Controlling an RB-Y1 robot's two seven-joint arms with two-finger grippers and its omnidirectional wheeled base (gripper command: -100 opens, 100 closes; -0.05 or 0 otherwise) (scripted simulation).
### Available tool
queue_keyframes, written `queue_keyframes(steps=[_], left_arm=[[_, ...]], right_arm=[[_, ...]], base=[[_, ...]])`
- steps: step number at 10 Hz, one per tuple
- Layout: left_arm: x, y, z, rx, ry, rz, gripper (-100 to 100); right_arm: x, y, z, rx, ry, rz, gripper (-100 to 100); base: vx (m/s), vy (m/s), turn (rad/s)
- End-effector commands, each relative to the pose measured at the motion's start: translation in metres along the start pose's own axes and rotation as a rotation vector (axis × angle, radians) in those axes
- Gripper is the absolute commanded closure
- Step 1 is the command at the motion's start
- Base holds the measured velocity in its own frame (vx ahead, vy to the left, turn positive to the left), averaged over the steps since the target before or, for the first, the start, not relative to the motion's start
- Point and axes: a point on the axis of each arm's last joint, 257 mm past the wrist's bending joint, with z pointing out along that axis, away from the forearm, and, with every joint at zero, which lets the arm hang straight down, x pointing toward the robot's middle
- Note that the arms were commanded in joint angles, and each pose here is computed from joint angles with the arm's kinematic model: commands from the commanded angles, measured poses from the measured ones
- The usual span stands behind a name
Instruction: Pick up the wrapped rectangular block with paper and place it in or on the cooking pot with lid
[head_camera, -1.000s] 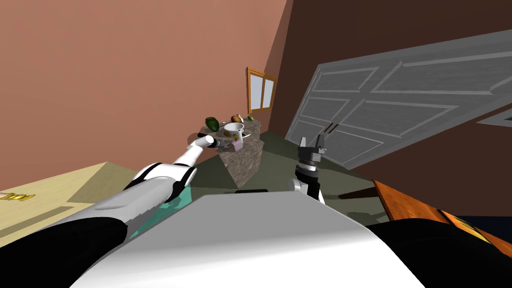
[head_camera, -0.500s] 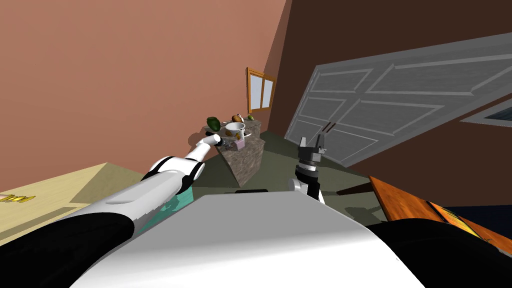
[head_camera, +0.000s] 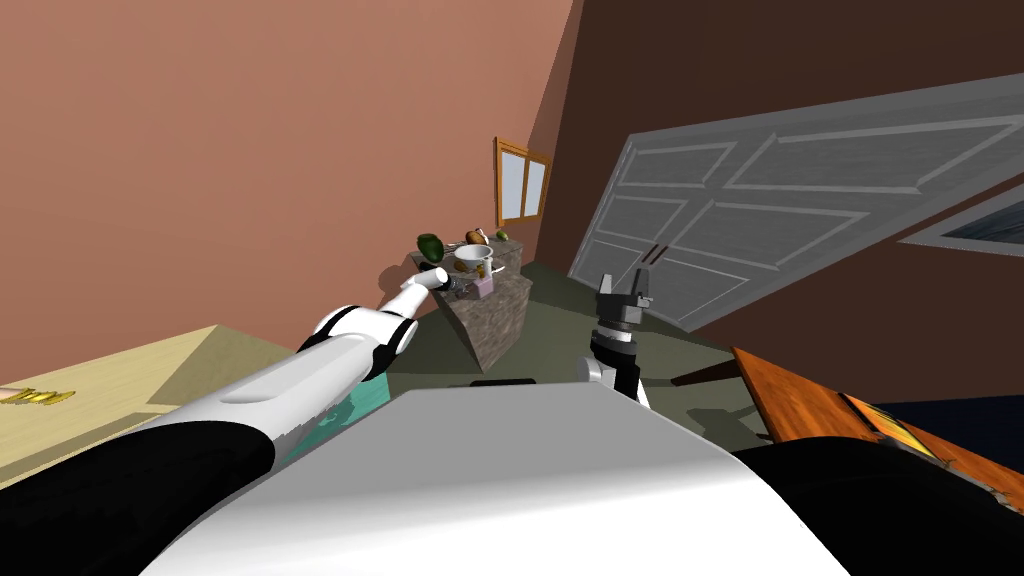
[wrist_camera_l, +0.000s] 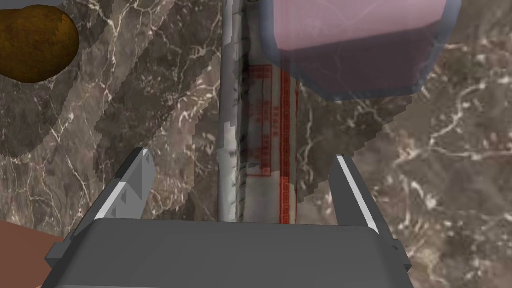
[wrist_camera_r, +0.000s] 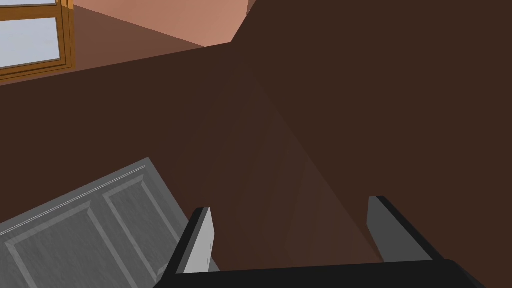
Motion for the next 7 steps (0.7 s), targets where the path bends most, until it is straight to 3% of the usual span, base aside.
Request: queue_keyframes(steps=[1, 5, 6, 7], left_arm=[[0.000, 0.000, 0.000, 0.000, 0.000, 0.000, 100], [-0.001, 0.001, 0.000, -0.002, -0.001, -0.002, 100], [-0.001, 0.001, 0.000, -0.002, -0.001, -0.002, 0], [-0.016, -0.004, -0.006, -0.003, 0.001, -0.010, 100]], right_arm=[[0.000, 0.000, 0.000, 0.000, 0.000, 0.000, 0], [0.000, 0.000, 0.000, 0.000, 0.000, 0.000, 0], [0.000, 0.000, 0.000, 0.000, 0.000, 0.000, 0], [0.000, 0.000, 0.000, 0.000, 0.000, 0.000, 0]], base=[[0.000, 0.000, 0.000], [0.000, 0.000, 0.000], [0.000, 0.000, 0.000], [0.045, -0.075, 0.037]])
